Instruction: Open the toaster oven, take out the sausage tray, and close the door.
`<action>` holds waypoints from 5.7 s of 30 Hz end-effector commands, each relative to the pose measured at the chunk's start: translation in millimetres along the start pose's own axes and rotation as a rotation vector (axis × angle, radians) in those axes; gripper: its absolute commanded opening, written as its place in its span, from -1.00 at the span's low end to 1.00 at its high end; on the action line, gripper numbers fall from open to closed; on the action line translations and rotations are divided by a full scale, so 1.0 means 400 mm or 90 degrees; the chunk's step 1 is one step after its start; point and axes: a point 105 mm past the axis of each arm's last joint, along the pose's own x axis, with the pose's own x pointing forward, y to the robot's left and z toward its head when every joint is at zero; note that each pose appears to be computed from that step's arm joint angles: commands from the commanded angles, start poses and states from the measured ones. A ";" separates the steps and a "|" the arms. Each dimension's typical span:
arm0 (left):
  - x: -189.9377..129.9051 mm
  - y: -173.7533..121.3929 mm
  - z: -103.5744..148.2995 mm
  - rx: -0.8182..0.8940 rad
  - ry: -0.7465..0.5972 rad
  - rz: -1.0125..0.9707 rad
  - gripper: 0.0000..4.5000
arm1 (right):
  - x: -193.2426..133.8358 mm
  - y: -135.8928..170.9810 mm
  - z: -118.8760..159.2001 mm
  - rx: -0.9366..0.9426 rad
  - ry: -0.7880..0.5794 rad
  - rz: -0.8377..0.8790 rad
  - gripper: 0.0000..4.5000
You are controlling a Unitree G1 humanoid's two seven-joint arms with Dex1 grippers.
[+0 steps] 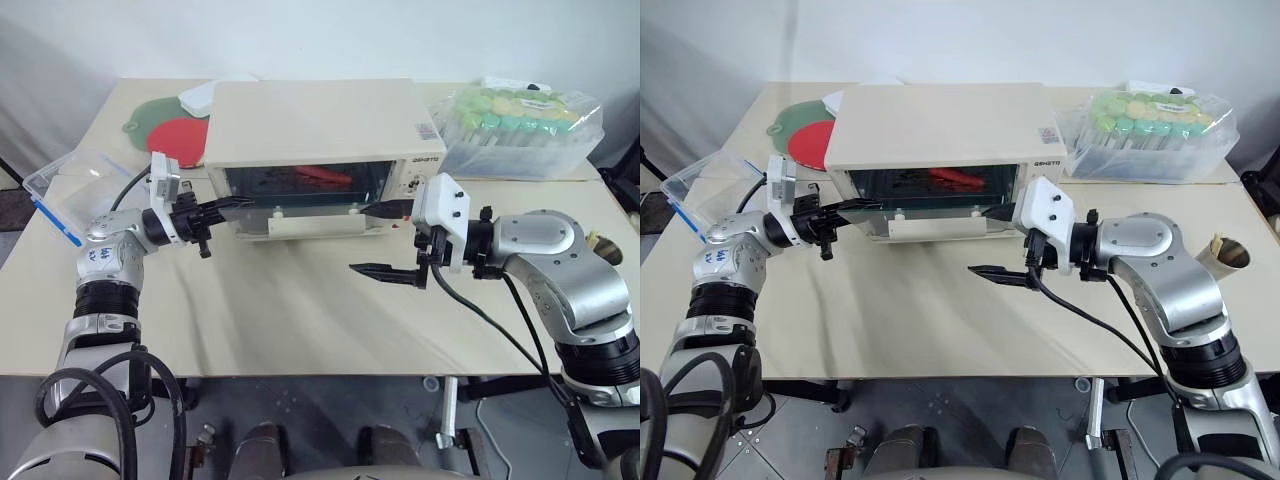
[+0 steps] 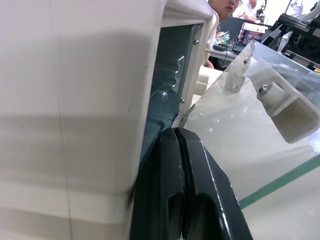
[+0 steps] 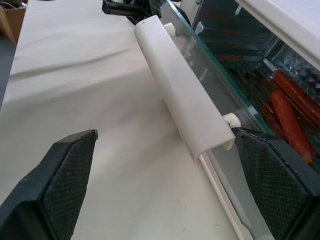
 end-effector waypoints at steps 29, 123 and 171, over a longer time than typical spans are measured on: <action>0.040 -0.044 -0.027 0.003 0.034 -0.084 -0.99 | -0.172 0.082 -0.078 0.112 0.195 0.068 1.00; -0.196 -0.182 0.005 -0.034 -0.167 0.349 1.00 | 0.440 -0.107 -0.016 -0.499 0.242 -0.271 -0.15; -0.215 -0.158 0.009 -0.086 -0.167 0.343 1.00 | 0.319 0.000 0.010 -0.568 0.190 -0.270 -0.97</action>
